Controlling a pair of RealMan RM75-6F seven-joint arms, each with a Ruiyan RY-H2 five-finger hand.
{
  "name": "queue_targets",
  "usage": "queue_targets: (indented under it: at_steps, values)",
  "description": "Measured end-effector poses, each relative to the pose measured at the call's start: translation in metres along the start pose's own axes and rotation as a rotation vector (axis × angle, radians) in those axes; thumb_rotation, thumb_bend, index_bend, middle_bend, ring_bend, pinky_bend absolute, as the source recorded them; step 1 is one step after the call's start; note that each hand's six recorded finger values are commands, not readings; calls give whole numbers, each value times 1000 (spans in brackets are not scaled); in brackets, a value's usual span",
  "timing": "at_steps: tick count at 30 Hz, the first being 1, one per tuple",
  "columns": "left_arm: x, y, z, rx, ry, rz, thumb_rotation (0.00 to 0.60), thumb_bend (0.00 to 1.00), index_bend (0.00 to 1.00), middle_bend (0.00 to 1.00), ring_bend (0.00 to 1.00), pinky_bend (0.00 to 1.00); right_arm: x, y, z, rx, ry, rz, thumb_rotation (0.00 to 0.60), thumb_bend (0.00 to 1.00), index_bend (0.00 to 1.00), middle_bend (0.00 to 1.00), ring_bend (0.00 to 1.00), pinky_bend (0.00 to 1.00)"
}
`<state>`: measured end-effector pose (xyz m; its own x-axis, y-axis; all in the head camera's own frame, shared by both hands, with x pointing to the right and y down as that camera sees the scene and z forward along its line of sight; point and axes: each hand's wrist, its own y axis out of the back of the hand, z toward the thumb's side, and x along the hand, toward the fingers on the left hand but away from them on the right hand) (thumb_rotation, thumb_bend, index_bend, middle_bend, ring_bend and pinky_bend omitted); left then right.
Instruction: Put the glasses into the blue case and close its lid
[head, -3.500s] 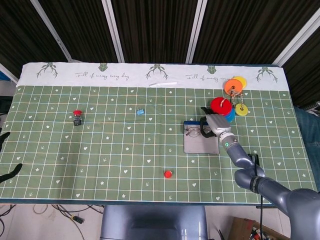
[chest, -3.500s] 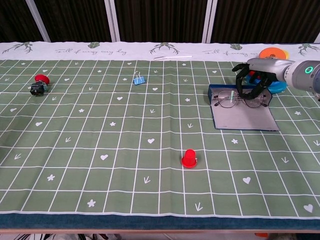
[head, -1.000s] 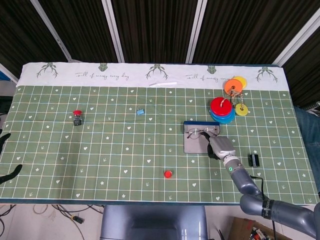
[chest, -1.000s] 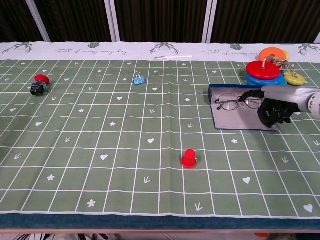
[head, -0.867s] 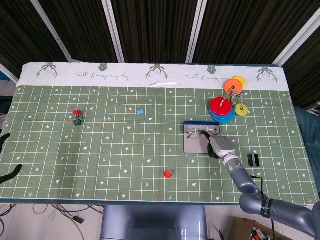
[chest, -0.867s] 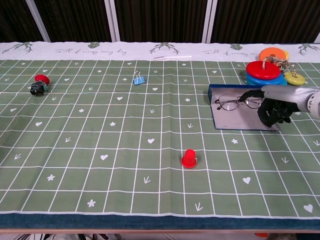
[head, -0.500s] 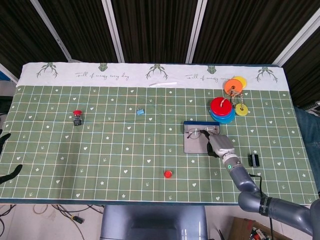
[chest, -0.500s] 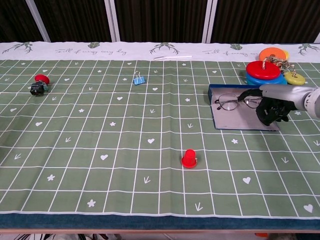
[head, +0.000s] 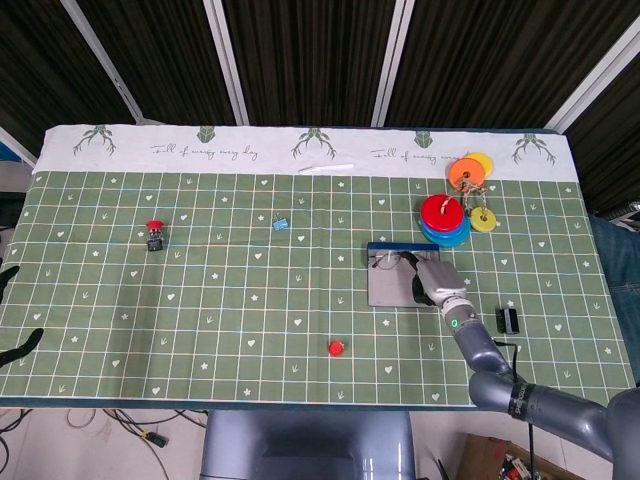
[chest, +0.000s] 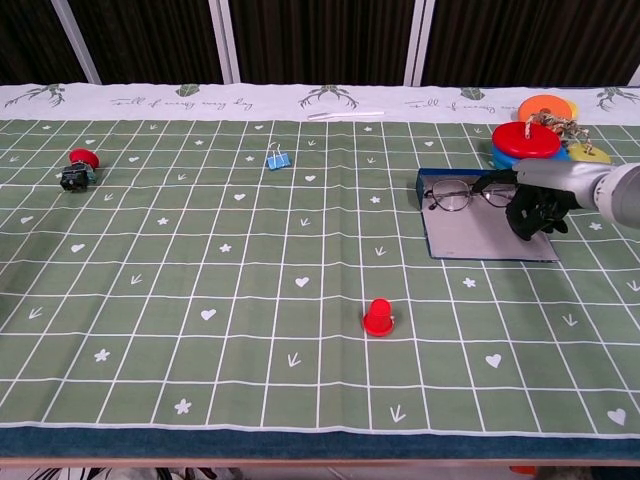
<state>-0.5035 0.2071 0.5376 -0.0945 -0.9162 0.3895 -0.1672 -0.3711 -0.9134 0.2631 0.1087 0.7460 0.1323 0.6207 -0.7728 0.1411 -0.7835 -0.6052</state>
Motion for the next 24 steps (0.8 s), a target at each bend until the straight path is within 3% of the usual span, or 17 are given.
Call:
queue_targets:
  at_steps: [12,15,16,18,20,23,24]
  values:
    - [0,-1,0,-1,2,-3,600,227,99,0,0,0,-1,5,-3,-5,-25,-10,600,862,13,684,740,733]
    - [-1,-1,0,0,4,-4,600,227,99,0,0,0,2,6,-2,-11,-23,-9,600,772,0,636,704,729]
    - [-1,-1,0,0,5,-4,600,227,99,0,0,0,3,6,-2,-13,-20,-8,600,694,0,604,678,719]
    - [-1,-1,0,0,6,-3,600,228,100,0,0,0,8,7,-1,-23,-12,-3,600,561,0,543,630,663]
    - [-1,-1,0,0,8,-4,600,228,101,0,0,0,14,9,1,-36,4,-1,600,432,0,447,534,503]
    - [-1,-1,0,1,10,-6,600,228,102,0,0,0,25,14,4,-37,35,-12,600,338,0,341,369,295]
    - [-1,-2,0,2,10,-7,600,228,102,0,0,0,28,15,5,-31,45,-18,600,322,3,318,334,266]
